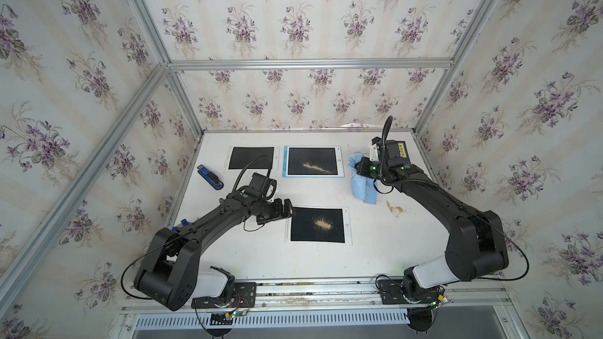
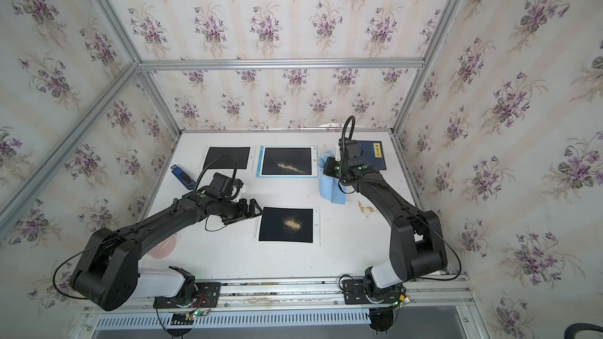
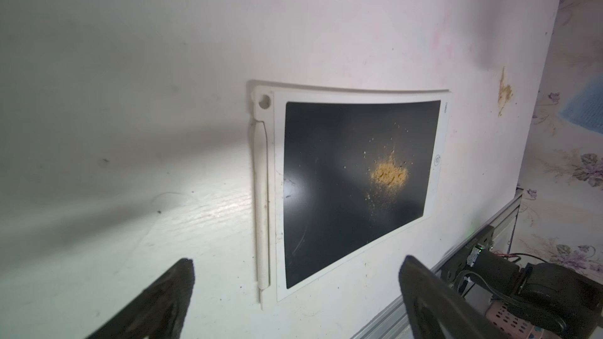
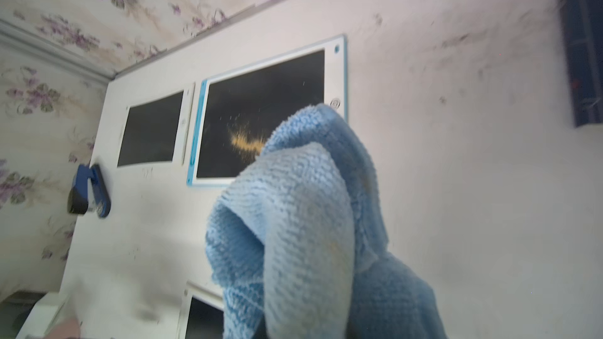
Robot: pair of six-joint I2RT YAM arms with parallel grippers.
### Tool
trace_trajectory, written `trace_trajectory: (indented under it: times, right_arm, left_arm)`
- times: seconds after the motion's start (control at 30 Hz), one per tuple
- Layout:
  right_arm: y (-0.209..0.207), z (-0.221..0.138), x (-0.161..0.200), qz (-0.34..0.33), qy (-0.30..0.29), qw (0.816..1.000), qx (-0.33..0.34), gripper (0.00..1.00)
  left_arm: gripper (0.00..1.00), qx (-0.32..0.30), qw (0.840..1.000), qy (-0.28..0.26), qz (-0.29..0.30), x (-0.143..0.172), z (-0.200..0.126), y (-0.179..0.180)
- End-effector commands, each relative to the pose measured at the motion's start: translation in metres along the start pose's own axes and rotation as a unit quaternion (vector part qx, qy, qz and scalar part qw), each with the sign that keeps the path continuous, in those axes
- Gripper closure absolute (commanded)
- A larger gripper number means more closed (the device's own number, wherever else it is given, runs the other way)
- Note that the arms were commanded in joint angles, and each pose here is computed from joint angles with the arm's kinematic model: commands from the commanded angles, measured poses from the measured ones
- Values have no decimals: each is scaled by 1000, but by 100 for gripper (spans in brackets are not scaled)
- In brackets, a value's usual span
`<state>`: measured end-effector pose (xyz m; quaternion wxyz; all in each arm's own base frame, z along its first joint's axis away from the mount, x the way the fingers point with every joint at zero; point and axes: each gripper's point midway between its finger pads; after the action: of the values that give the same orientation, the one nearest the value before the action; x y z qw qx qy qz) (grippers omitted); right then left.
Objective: Wipe the drawing tablet
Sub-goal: Pick up the cleaning item at the center of the board, then move the drawing tablet to the center of the board.
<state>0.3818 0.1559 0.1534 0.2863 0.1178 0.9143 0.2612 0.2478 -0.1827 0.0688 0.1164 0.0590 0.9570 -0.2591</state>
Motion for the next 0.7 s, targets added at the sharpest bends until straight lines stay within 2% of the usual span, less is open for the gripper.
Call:
trace_trajectory:
  times: [0.0, 0.2, 0.33, 0.43, 0.53, 0.67]
  right_arm:
    - [3, -7, 41, 12, 63, 998, -28, 100]
    - [-16, -4, 94, 28, 132, 990, -45, 100]
    - [-25, 4, 136, 59, 210, 974, -64, 100]
    - [-31, 10, 161, 88, 243, 962, -87, 100]
    - [-47, 20, 182, 109, 264, 955, -75, 100]
    - [-67, 32, 191, 137, 261, 954, -59, 100]
  left_arm:
    - [1, -2, 1000, 4, -15, 7, 9, -8]
    - [2, -15, 1000, 20, -15, 18, 29, -21]
    - [2, -20, 999, 38, -10, 27, 42, -33]
    - [2, -24, 999, 44, -6, 30, 49, -41]
    - [2, -24, 998, 50, -5, 30, 54, -46]
    - [2, -24, 998, 51, -5, 28, 56, -48]
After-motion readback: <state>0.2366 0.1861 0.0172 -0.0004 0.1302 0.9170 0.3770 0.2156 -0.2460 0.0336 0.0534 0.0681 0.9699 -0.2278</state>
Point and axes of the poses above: each gripper's point midway between its finger pads, its own z axis out along the fingers, its own y axis along the line the jaws close on, x = y × z, and after that the axes turned 10 degrees about z, right-handed
